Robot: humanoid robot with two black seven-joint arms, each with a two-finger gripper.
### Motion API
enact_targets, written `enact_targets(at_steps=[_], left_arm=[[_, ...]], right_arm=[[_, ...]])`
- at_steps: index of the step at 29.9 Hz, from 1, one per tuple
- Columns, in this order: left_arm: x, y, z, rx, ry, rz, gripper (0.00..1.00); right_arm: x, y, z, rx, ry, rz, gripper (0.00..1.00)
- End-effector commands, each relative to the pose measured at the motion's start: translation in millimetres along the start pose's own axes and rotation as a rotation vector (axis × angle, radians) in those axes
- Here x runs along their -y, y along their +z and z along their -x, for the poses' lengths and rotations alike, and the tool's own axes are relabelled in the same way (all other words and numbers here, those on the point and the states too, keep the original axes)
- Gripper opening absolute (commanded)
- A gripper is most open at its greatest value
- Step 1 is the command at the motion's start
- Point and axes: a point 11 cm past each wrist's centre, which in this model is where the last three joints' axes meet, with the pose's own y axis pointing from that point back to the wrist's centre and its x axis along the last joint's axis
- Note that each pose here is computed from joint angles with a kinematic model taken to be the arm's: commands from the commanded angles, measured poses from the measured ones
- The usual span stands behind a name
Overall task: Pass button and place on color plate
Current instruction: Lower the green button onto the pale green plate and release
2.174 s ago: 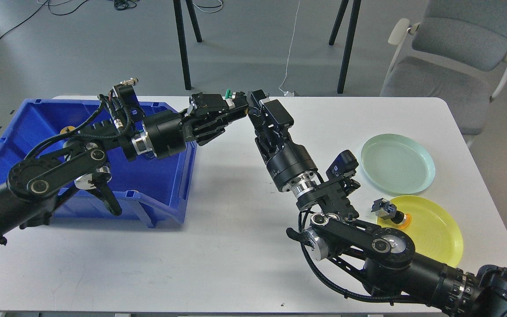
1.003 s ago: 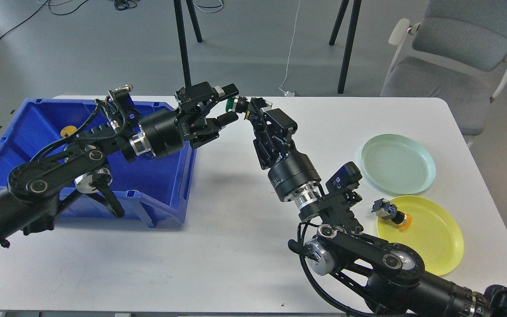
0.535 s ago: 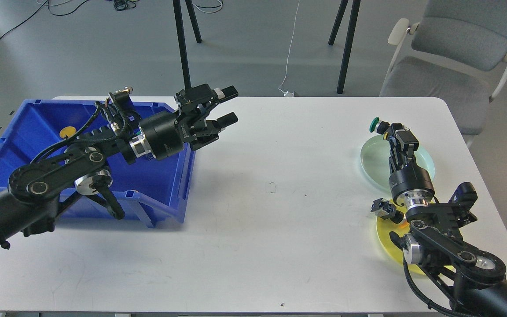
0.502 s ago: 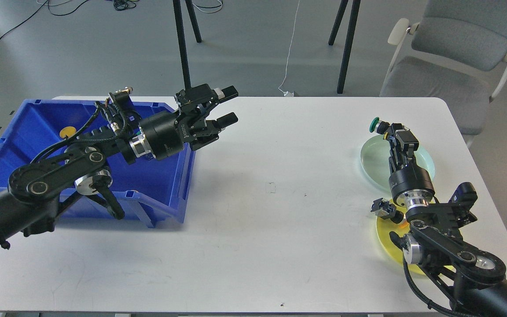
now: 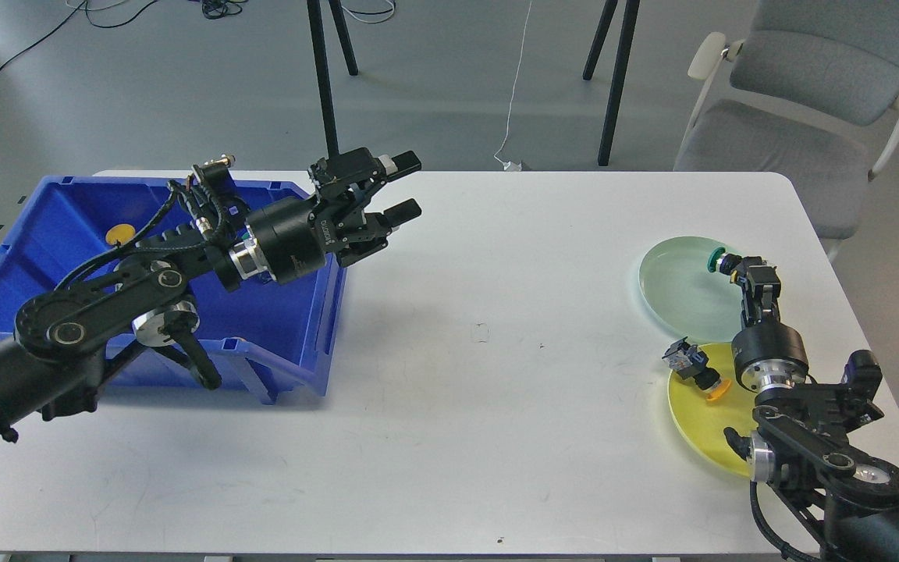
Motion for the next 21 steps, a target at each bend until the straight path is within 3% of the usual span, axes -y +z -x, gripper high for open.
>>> enact_targets(at_steps=[1, 7, 13, 21], left_arm=[[0, 0, 0, 0.001, -0.001, -0.001, 0.79], [0, 0, 0, 0.001, -0.001, -0.001, 0.79], [0, 0, 0, 0.001, -0.001, -0.001, 0.79], [1, 7, -4, -0.002, 0.014, 0.022, 0.81]], right_arm=[[1, -5, -3, 0.032, 0.019, -0.009, 0.66], [-2, -16, 2, 0.082, 0.011, -0.035, 0.96], [-11, -42, 16, 0.168, -0.036, -0.096, 0.97], [-32, -152, 27, 0.326, -0.185, -0.35, 0.98]])
